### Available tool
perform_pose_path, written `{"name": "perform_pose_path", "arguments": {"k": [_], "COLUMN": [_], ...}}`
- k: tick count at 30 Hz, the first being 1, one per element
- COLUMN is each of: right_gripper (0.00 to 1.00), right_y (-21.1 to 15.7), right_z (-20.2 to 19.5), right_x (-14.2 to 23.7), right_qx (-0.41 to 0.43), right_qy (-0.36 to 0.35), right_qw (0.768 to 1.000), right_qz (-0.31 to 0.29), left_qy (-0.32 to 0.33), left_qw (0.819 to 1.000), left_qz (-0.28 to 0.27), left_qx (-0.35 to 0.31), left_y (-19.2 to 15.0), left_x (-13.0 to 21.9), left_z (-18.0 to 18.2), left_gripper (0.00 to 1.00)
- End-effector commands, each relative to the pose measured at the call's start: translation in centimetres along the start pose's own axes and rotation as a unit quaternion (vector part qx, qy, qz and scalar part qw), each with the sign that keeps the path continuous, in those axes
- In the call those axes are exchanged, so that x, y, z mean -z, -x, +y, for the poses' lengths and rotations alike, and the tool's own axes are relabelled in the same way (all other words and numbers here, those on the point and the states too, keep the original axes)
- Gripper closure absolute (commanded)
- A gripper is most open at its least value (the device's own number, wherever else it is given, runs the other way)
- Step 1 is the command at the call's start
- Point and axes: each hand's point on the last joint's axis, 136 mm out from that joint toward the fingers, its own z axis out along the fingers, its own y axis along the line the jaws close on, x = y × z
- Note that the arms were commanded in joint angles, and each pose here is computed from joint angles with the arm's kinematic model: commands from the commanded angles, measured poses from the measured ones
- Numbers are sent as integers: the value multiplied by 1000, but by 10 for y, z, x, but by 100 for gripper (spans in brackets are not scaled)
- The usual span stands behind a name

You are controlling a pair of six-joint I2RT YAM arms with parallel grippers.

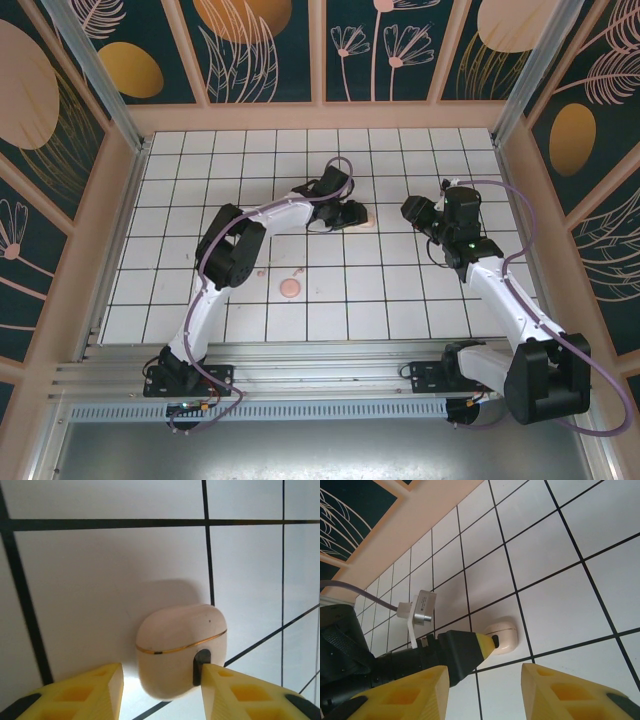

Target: Insert wireless bluetooth earbuds into charging case

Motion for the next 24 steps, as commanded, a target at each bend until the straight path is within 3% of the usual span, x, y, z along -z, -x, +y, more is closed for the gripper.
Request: {"name": "perform_pose_path", "arguments": {"k": [1, 10, 18, 24], "right_gripper": [57, 56, 54, 53], "right_y": [16, 13, 4, 0], "right_z": [14, 19, 21, 28], "right_x": [9, 6, -6, -8], "right_qx": [8, 0, -14, -13], "right_qy": [19, 34, 42, 48], "right_qw": [1000, 999, 999, 998], "right_qz": [-19, -5, 21, 31], "left_qy": [6, 73, 181, 228], "left_qw": [999, 994, 983, 972], "left_qz": [-29, -44, 0, 49], "left_qx": [-38, -62, -32, -24], "left_y": [15, 8, -65, -117], "left_x": [38, 99, 161, 167], "left_z": [-25, -16, 43, 74], "left_gripper": [55, 54, 54, 53]}}
